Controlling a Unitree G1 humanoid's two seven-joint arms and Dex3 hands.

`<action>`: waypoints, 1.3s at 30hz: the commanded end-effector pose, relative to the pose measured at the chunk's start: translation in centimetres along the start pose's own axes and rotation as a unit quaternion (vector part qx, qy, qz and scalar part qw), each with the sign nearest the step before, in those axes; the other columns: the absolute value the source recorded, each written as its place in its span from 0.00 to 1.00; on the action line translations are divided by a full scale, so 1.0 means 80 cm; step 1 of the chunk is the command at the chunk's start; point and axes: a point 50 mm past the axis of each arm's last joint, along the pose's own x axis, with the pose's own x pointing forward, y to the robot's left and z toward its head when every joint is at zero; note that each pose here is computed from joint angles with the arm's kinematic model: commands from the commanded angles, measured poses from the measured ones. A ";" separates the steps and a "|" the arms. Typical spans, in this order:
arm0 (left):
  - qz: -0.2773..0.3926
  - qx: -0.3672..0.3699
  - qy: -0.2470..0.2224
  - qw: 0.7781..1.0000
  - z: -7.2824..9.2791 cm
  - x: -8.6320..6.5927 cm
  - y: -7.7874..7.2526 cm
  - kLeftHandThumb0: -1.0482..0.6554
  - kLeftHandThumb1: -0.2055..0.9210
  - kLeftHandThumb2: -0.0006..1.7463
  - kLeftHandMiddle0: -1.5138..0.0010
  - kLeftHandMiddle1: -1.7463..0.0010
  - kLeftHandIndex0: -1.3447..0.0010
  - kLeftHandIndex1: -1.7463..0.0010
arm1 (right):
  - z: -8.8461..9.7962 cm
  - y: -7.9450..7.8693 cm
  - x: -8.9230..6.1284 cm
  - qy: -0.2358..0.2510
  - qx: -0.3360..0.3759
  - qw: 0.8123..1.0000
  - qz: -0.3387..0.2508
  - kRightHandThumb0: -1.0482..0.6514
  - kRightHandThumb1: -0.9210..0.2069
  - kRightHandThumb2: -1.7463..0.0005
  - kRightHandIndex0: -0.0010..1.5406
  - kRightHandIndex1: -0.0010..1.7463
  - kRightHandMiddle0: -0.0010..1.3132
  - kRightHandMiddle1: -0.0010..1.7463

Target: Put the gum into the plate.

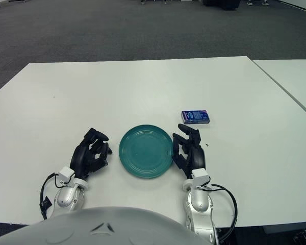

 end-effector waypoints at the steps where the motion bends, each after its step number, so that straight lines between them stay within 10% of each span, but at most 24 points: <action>1: 0.002 -0.004 0.033 0.999 -0.013 -0.006 0.002 0.38 0.72 0.54 0.59 0.00 0.71 0.00 | -0.023 -0.007 -0.010 0.060 -0.013 0.998 -0.004 0.28 0.00 0.61 0.26 0.33 0.00 0.56; 22: 0.003 -0.005 0.034 0.999 -0.014 -0.005 0.001 0.38 0.73 0.54 0.60 0.00 0.71 0.00 | -0.020 -0.010 -0.006 0.052 -0.015 0.998 -0.006 0.29 0.00 0.61 0.25 0.33 0.00 0.55; 30: 0.002 -0.004 0.037 0.999 -0.015 -0.003 -0.001 0.38 0.72 0.55 0.61 0.00 0.71 0.00 | 0.027 -0.046 0.029 -0.025 -0.087 0.996 -0.024 0.27 0.00 0.62 0.25 0.33 0.00 0.57; 36: 0.003 0.002 0.030 1.000 -0.013 -0.002 -0.002 0.38 0.72 0.55 0.61 0.00 0.71 0.00 | 0.057 -0.069 0.046 -0.107 -0.208 0.972 -0.032 0.22 0.00 0.62 0.23 0.33 0.00 0.57; 39: 0.003 0.002 0.030 1.000 -0.013 -0.001 -0.003 0.38 0.72 0.55 0.61 0.00 0.71 0.00 | 0.092 -0.088 0.063 -0.183 -0.365 0.912 -0.051 0.19 0.00 0.62 0.22 0.32 0.00 0.58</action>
